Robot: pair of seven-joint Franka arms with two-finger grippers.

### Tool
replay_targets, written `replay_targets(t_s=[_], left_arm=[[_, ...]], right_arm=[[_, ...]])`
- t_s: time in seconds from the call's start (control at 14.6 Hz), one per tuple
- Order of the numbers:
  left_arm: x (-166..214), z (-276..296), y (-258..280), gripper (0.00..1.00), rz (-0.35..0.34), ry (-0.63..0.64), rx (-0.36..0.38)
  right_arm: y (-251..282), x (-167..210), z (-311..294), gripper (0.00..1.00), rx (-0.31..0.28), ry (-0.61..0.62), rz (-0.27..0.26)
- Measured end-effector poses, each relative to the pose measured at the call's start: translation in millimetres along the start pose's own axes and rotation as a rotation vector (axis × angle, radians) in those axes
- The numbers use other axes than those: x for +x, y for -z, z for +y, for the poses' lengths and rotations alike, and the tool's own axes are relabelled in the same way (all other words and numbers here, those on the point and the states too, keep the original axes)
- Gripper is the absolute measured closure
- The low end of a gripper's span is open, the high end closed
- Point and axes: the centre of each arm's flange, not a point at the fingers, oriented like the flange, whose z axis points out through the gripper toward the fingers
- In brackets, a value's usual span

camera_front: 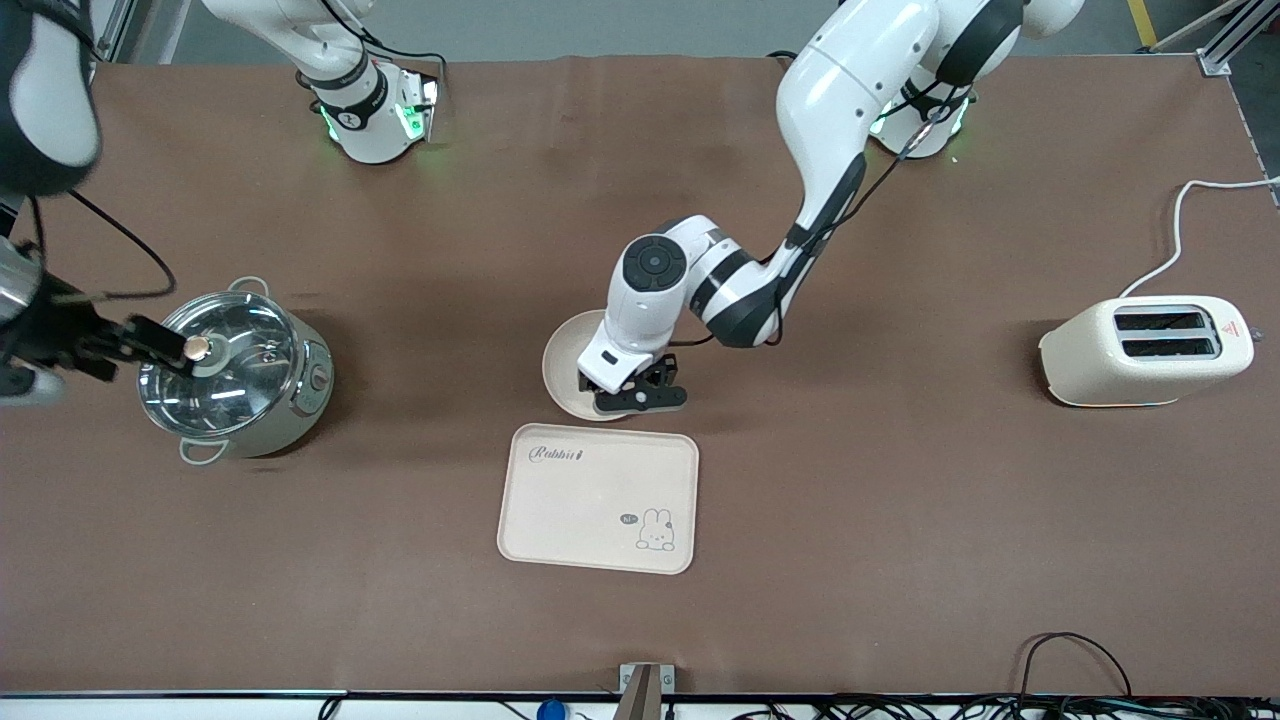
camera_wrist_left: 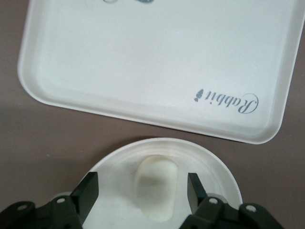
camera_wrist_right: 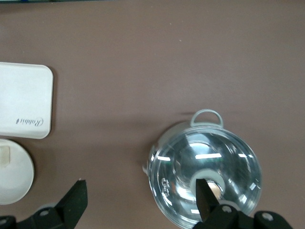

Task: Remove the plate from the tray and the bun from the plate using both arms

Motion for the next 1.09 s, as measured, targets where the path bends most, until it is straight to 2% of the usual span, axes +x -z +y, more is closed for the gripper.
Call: replay_targets(t_s=[0.07,0.14,0.41,0.82,1.09], left_arm=[[-3,1,-10,0.18,0.005,0.002,-0.012],[-6,1,-19,0.26,0.007,0.001,-0.02],[-7,-1,-29,0.29,0.006,0.002,-0.023],[-20,7,-31,0.33,-0.004,-0.017,-0.016],[-26,9,-34,0.45,-0.011,-0.023,-0.007]], right_arm=[[21,-3,8,0.0,-0.012,-0.01,0.0],[41,-7,15,0.0,-0.031,-0.019,-0.001],[98,-21,27,0.0,-0.083,-0.037,0.009],[96,-19,25,0.0,-0.086,-0.034,0.003],[91,-16,22,0.0,-0.085,-0.028,-0.007]])
